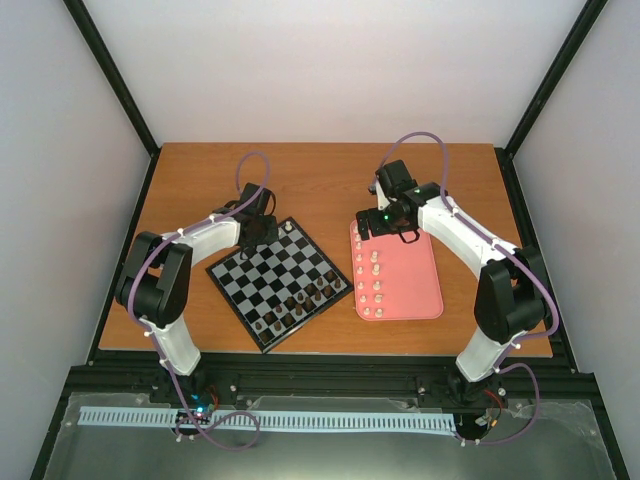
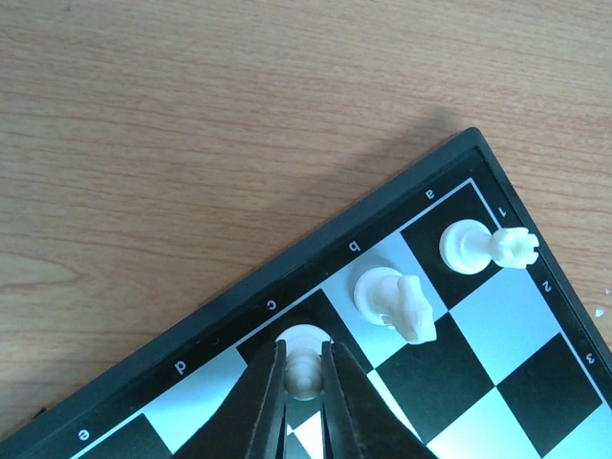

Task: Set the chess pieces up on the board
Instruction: Place the chess piece on the chessboard, then pick up the chess piece from the storage box.

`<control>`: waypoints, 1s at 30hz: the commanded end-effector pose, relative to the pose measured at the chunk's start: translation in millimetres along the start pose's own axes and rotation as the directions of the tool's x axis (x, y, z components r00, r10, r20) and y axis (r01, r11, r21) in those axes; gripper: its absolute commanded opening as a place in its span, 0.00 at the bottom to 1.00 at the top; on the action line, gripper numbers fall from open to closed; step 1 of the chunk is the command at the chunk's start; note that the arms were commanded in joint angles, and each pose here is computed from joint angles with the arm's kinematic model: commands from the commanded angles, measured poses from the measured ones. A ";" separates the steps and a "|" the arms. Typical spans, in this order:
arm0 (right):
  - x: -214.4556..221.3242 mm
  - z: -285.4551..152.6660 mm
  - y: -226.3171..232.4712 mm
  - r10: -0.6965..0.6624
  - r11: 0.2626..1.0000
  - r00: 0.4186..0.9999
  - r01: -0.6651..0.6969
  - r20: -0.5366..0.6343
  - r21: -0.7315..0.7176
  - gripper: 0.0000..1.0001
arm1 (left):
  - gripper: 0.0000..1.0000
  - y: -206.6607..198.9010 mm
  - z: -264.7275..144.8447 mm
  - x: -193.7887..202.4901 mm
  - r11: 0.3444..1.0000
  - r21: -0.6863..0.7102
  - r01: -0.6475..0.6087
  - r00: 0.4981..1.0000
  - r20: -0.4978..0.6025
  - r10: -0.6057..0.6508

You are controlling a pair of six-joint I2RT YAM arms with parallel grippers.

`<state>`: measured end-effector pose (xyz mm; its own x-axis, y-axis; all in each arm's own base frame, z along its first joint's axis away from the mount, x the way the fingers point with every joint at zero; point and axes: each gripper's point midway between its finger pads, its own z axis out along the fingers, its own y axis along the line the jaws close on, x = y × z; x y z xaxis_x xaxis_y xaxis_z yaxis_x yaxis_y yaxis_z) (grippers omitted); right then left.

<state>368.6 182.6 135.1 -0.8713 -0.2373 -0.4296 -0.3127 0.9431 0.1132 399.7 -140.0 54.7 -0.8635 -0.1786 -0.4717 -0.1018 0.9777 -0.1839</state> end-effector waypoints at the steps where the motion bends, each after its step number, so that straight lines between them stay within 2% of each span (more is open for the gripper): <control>1: -3.0 -6.8 -1.1 0.016 1.000 1.000 -0.016 0.026 -0.010 1.00 | 0.15 -4.5 -1.0 4.3 1.000 0.008 -0.007 1.000 -0.017 0.008; 7: -4.3 -6.8 0.5 0.020 1.000 0.999 -0.019 0.029 -0.019 1.00 | 0.37 -0.9 -5.6 8.2 1.000 0.000 -0.014 1.000 -0.021 0.014; 15: -6.3 -10.0 1.2 0.018 1.000 0.999 -0.017 0.038 -0.020 1.00 | 0.45 -3.4 -19.4 4.5 1.000 0.015 -0.015 1.000 -0.010 0.015; 19: -5.6 -12.5 0.5 0.017 1.000 0.999 -0.017 0.037 -0.016 1.00 | 0.52 -8.3 -43.1 -0.3 0.998 0.049 -0.026 1.000 0.008 0.025; 23: 1.5 -9.8 -3.7 0.029 1.000 1.000 -0.029 0.010 0.003 1.00 | 0.63 -8.4 -78.4 0.9 0.996 0.078 -0.033 0.999 0.020 0.032; 26: 13.5 -2.3 -9.7 0.042 0.999 0.998 -0.040 -0.043 0.030 0.99 | 0.72 -8.2 -106.4 -0.2 0.994 0.101 -0.041 0.998 0.047 0.036; 30: 31.6 11.1 -15.5 0.054 0.998 0.991 -0.048 -0.119 0.051 0.93 | 0.83 -9.8 -134.2 -3.8 0.990 0.126 -0.069 0.995 0.081 0.059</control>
<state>361.1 178.3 129.7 -0.8909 -0.2273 -0.3933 -0.2937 0.9487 0.1170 354.1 -133.1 158.7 -0.8127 -0.1718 -0.5568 -0.0212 0.9636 -0.2664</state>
